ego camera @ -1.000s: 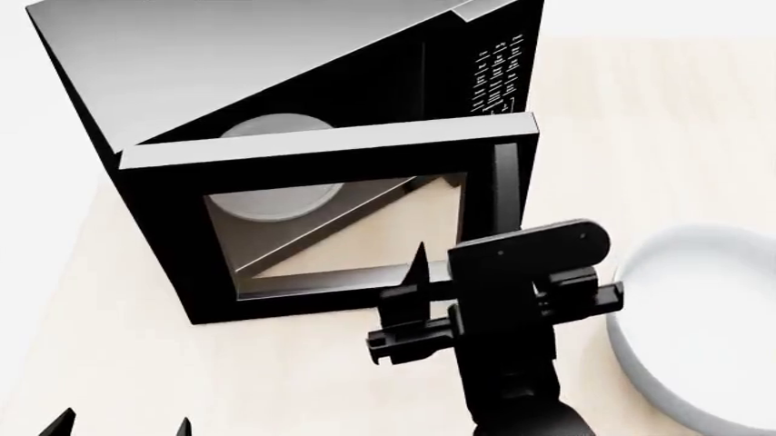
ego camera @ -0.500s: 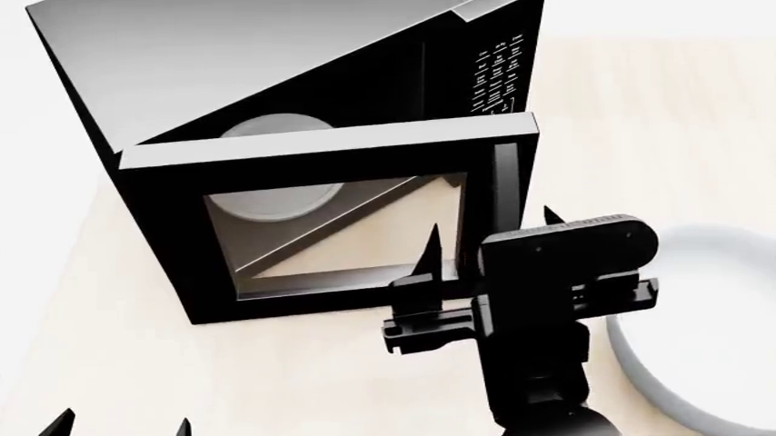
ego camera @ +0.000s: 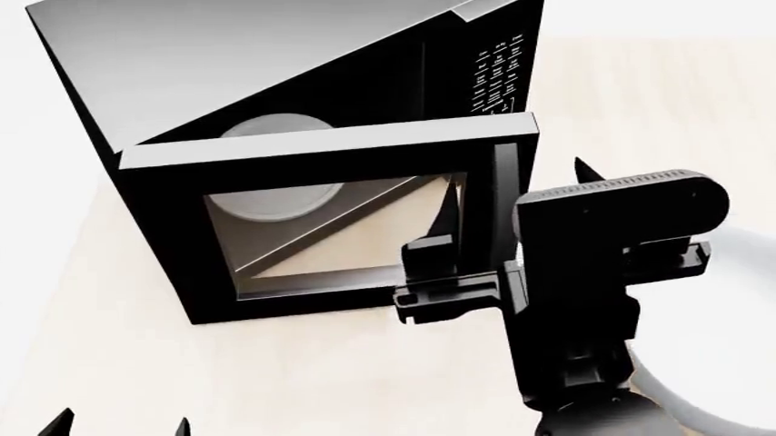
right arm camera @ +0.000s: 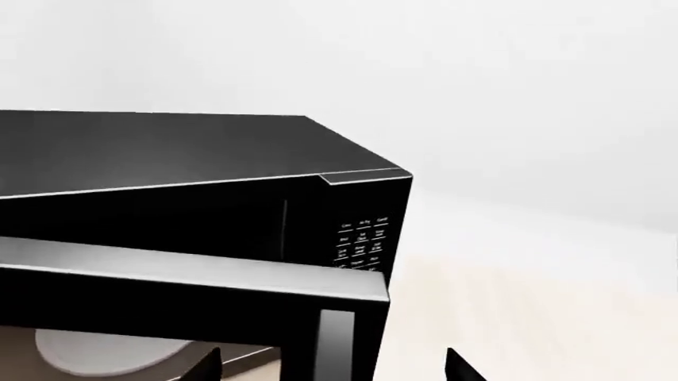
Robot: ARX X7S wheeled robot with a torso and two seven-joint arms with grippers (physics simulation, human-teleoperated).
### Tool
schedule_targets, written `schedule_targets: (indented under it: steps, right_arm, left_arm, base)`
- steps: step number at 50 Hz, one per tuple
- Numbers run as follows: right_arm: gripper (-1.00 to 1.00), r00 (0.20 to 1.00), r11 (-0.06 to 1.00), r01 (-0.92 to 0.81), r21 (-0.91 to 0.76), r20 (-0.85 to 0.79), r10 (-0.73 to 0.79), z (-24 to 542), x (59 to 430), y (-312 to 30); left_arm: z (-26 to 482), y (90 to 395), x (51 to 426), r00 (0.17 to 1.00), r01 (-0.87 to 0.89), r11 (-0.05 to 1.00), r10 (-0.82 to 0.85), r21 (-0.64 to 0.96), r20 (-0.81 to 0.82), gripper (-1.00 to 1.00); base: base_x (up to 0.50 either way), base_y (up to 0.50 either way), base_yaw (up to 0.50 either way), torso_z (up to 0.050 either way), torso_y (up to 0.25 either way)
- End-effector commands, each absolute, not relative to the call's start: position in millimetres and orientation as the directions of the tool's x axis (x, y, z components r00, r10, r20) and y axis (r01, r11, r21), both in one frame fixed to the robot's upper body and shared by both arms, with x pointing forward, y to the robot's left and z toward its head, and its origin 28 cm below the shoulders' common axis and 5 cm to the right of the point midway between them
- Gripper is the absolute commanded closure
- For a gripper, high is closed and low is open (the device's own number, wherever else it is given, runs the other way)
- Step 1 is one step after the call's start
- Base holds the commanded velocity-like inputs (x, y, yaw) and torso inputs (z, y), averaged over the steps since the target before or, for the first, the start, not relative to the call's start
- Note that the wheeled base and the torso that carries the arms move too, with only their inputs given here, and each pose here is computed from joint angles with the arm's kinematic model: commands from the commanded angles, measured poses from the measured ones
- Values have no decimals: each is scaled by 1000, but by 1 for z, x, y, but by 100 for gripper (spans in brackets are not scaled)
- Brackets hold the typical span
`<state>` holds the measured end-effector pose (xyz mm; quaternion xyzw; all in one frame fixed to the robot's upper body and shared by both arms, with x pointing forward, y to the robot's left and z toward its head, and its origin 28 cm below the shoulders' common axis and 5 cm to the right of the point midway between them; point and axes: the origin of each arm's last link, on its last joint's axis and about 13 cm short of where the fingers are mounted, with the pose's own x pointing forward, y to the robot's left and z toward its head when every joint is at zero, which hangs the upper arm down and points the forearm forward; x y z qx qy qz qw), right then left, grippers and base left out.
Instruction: Open the microwave.
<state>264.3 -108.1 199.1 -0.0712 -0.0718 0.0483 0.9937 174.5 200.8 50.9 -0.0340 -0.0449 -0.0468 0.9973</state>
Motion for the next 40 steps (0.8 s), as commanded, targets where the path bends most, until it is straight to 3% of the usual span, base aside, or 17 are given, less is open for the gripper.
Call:
schedule_targets:
  steps: [1,9,32,40]
  right_arm:
    - [-100,976,981,-74,-179,188,108,225,259,-109]
    - [-100,972,979,-60,-196,210,102,249,264,-104]
    - [-100,990,984,-60,-170,118,81,292,322,-104]
    - [-100,996,956,-42,-292,66,64,316,349,-101]
  left_arm:
    - [51,201,175,992,97,993,-90,-67,92,-100]
    - [51,201,176,992,97,993,-91,-65,90,-100]
    - [50,201,175,992,99,993,-93,-66,89,-100]
    - [50,201,176,992,96,993,-90,-66,89,-100]
  base:
    - [0,0,0,0,0]
    - [0,0,0,0,0]
    - [0,0,0,0,0]
    - [0,0,0,0,0]
